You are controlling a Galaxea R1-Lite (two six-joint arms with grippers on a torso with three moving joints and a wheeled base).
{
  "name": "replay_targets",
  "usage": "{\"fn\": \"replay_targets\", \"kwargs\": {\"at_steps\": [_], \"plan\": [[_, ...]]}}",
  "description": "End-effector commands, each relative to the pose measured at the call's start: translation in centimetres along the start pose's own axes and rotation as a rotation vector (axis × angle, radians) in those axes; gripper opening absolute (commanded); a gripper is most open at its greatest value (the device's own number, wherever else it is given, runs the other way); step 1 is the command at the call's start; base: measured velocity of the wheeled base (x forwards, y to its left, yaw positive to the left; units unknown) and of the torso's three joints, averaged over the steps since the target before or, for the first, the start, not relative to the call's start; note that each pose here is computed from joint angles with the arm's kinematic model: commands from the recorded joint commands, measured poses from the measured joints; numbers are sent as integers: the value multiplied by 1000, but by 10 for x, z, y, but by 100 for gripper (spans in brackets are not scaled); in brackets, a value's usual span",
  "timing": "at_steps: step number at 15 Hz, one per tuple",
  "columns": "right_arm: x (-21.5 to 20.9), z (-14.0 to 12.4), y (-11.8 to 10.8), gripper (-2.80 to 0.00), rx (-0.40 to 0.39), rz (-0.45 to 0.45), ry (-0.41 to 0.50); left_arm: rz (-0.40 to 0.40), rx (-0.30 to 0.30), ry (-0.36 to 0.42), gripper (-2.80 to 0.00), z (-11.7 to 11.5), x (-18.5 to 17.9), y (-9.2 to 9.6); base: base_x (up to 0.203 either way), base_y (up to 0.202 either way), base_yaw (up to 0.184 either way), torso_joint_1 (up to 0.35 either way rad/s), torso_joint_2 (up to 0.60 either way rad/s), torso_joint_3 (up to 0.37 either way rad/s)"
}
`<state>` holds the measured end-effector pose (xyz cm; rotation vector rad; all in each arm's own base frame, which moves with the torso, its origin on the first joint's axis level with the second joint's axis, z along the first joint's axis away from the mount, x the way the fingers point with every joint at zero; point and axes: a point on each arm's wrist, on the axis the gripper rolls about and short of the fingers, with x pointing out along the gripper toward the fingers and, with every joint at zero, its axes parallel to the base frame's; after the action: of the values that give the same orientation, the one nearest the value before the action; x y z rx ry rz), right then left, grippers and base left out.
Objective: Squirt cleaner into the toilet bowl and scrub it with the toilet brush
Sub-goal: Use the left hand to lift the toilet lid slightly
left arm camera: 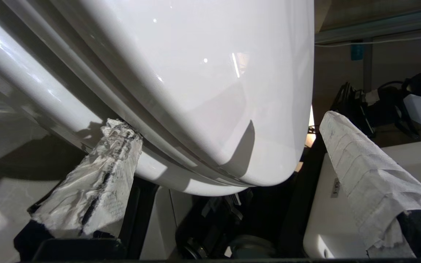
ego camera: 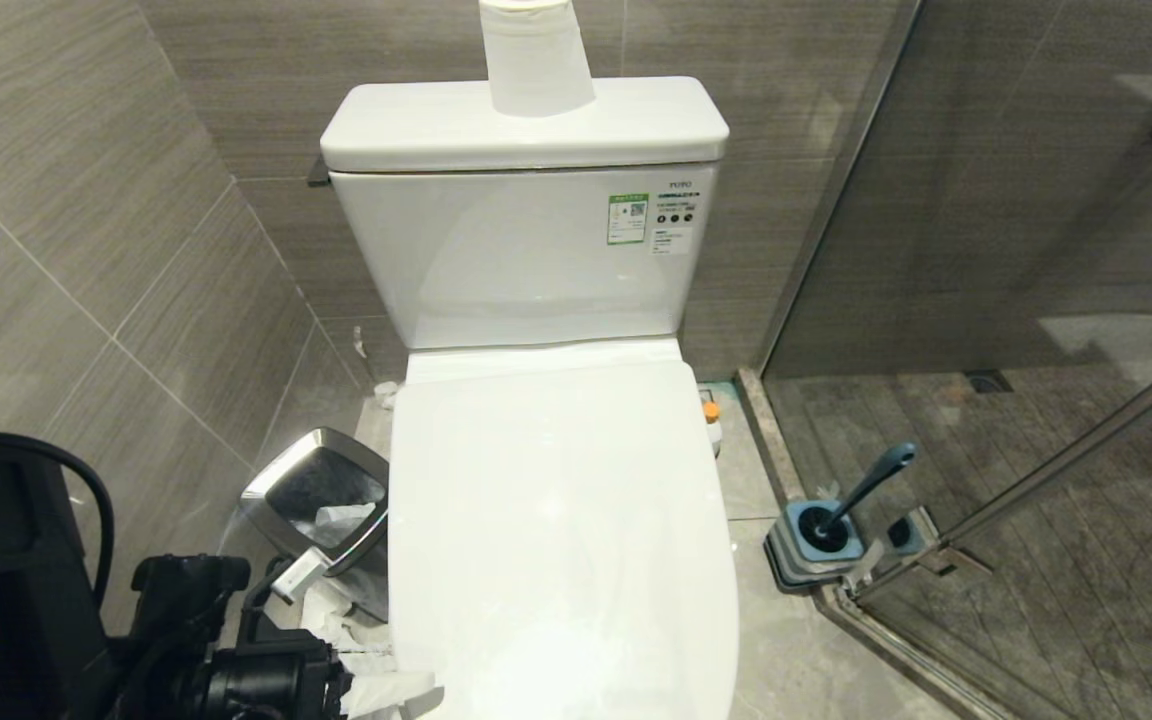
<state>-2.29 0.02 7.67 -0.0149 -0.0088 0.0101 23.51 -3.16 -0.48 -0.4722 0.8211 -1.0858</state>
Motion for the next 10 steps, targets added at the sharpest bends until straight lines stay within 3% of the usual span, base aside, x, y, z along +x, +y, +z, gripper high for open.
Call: {"fn": "replay_targets", "kwargs": {"at_steps": [1, 6, 10], "plan": [[0, 0, 0, -280, 0, 1, 1, -47, 20, -6, 0, 2, -2, -8, 0, 0, 0, 0, 0, 0], [0, 0, 0, -280, 0, 1, 1, -152, -19, -10, 0, 9, -4, -24, 0, 0, 0, 0, 0, 0], [0, 0, 0, -280, 0, 1, 1, -178, 29, -3, 0, 14, -2, -37, 0, 0, 0, 0, 0, 0]]}}
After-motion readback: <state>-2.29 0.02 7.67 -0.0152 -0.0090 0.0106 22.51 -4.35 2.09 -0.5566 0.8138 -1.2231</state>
